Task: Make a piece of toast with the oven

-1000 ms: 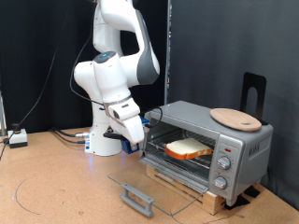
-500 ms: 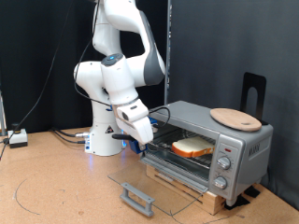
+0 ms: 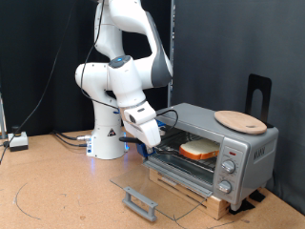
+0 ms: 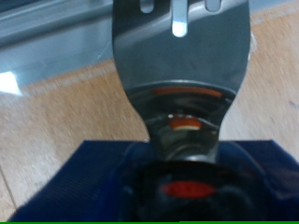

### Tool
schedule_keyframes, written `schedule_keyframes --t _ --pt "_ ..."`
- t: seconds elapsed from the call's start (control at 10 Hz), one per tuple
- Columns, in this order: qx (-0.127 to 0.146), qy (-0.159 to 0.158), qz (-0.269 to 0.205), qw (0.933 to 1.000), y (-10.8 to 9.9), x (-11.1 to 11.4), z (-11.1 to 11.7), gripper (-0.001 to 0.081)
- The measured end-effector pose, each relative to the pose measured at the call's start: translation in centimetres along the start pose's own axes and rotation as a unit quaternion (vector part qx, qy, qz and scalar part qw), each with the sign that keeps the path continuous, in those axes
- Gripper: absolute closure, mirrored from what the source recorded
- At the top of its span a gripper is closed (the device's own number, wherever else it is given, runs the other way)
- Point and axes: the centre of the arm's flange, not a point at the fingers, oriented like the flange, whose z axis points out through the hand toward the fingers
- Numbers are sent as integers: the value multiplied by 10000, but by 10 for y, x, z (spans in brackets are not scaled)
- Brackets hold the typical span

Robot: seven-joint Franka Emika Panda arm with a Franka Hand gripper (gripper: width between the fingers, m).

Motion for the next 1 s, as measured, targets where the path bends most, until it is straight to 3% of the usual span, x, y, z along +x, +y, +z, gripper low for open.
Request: schedule_keyframes --t 0.6,0.8,1.0 --pt "222 112 1148 9931 59 -63 -23 400" --pt "378 157 1102 9931 55 -60 -20 400" --pt "722 653 1014 9901 49 -55 -32 400"
